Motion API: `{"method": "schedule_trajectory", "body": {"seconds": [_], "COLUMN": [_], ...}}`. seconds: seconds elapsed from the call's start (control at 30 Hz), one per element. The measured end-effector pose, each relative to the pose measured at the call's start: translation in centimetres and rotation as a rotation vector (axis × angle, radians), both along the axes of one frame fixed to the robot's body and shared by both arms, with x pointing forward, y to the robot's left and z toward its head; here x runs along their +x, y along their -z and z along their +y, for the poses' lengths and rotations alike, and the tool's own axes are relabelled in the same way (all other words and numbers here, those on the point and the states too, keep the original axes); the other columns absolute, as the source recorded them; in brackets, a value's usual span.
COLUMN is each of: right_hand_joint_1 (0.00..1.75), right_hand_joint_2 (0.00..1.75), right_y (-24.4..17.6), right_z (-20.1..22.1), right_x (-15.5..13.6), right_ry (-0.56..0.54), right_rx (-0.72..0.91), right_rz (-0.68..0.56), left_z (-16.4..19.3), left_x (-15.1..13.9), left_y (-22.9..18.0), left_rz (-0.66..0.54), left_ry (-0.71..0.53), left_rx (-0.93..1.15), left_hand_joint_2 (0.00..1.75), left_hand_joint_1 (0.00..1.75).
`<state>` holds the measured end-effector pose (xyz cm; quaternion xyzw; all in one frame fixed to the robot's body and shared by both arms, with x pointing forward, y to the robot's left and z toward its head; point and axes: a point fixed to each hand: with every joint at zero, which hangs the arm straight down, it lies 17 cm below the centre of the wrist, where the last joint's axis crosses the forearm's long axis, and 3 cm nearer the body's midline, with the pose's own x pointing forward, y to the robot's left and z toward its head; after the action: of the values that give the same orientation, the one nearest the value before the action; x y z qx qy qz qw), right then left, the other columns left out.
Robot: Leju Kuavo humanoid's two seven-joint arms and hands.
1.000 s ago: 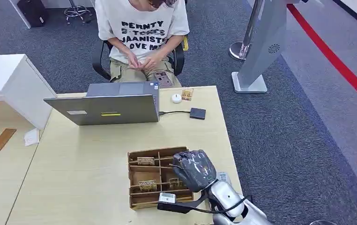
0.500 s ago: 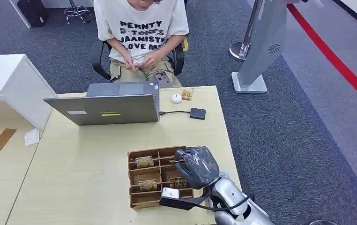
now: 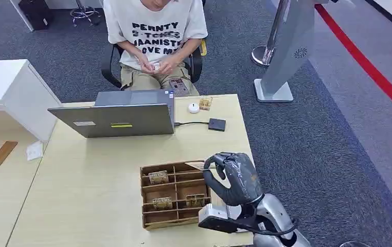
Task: Pass the card to the sensor for recognition and then transmit it.
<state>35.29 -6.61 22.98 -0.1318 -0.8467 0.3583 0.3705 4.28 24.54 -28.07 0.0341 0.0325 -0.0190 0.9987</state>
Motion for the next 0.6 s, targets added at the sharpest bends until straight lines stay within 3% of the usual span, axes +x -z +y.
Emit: {"method": "schedule_trajectory", "body": {"seconds": [0.23, 0.6], "right_hand_joint_1": [1.75, 1.75], "right_hand_joint_2": [1.75, 1.75], "right_y": [-2.2, -3.0], "right_z": [-1.4, -2.1], "right_x": [-1.4, -1.9], "right_ry": [-0.052, -0.048], "right_rx": [0.117, 0.137], "right_rz": [0.005, -0.007], "left_z": [0.0, 0.1], "left_x": [0.1, 0.0], "left_y": [0.0, 0.0], "left_rz": [-0.004, -0.004], "left_ry": [-0.004, 0.003], "left_rx": [0.001, 0.004], "left_hand_joint_2": [0.0, 0.0], "left_hand_joint_1": [0.0, 0.0]}}
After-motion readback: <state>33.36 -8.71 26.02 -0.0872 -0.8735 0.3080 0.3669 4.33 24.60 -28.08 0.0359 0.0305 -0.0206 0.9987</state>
